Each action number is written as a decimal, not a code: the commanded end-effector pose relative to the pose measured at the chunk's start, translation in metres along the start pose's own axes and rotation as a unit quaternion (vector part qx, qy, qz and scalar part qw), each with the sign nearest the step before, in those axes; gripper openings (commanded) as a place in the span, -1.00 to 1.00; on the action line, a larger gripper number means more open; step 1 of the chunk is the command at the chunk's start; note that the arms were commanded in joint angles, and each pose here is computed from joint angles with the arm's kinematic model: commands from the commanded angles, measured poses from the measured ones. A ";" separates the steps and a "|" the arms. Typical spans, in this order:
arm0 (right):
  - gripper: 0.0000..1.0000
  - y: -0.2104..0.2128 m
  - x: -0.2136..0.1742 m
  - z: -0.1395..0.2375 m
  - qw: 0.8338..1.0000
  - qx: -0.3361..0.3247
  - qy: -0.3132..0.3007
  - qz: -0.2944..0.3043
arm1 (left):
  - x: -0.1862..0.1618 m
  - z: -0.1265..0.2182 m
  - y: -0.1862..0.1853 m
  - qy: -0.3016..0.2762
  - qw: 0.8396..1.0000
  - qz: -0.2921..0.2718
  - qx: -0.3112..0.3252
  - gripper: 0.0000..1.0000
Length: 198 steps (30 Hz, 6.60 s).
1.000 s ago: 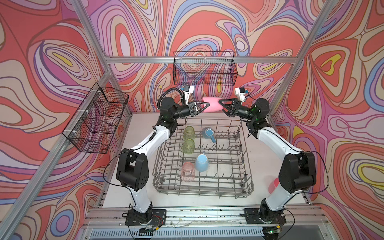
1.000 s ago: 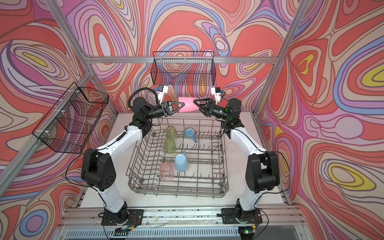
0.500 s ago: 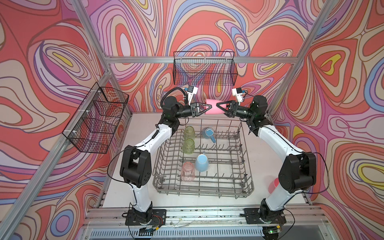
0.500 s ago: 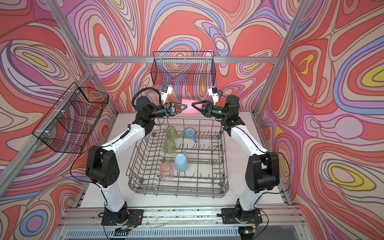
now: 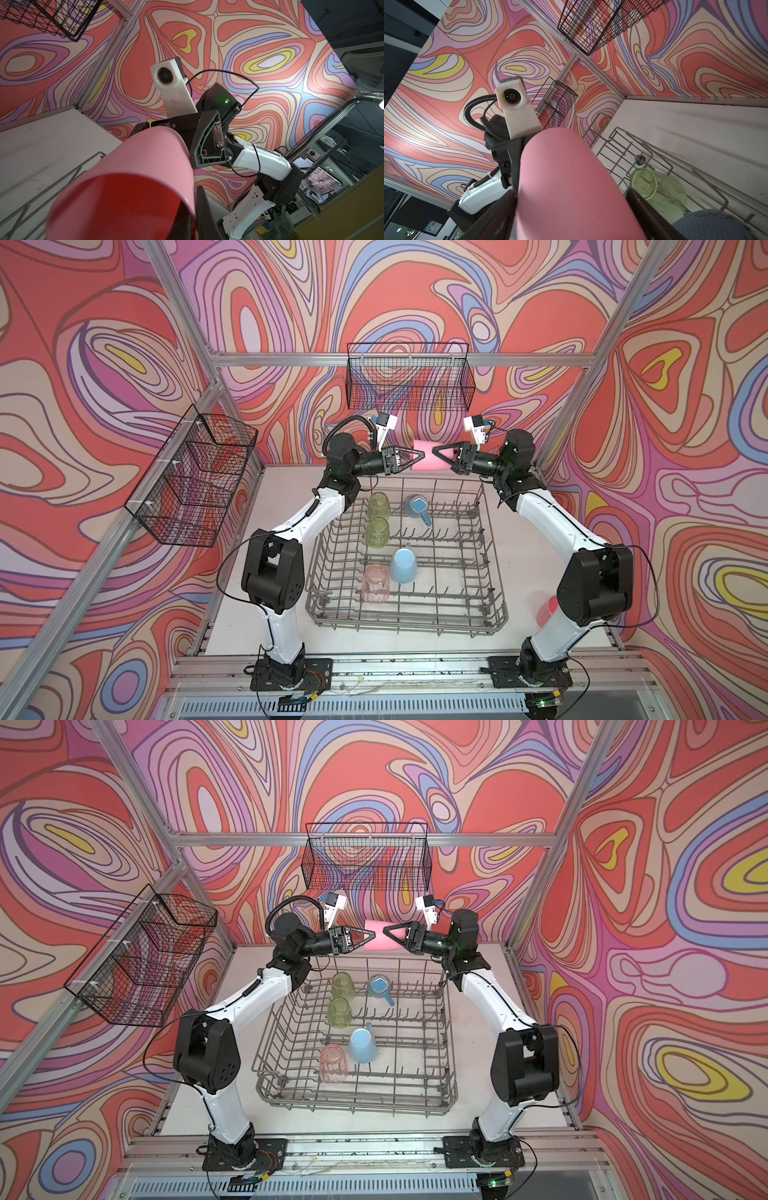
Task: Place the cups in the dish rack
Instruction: 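Open the left gripper and pull it back from the cup, then lower the opaque pink cup into the rack's far side with the right gripper, then open the right gripper and lift it away from the cup, then move the right gripper over the pink cup on the table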
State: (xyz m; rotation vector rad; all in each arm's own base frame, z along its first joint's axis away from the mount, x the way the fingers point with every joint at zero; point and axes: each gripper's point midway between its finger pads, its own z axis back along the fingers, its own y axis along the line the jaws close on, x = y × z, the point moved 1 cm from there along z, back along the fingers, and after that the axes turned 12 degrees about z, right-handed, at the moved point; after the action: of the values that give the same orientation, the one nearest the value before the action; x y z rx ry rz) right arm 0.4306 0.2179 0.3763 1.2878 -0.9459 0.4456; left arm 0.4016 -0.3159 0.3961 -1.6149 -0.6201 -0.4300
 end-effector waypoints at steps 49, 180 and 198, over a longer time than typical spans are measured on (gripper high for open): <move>-0.02 -0.067 -0.056 0.087 0.865 -0.471 0.114 0.127 | -0.034 0.057 0.068 -0.118 0.918 -0.036 0.377 1.00; 0.69 -0.011 -0.050 0.267 0.695 -0.718 0.023 -0.031 | -0.114 0.162 0.026 -0.032 0.813 -0.171 0.556 1.00; 0.58 -0.018 -0.195 0.337 0.507 -0.804 -0.002 -0.312 | -0.118 0.155 0.035 -0.021 0.821 -0.156 0.548 0.99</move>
State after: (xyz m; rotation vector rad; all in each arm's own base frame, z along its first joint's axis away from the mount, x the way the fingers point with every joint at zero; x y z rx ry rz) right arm 0.2421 -0.0540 0.2056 -0.2134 -0.4195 -0.8203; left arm 0.3162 -0.1769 0.2772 -0.3955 -0.9399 -0.1800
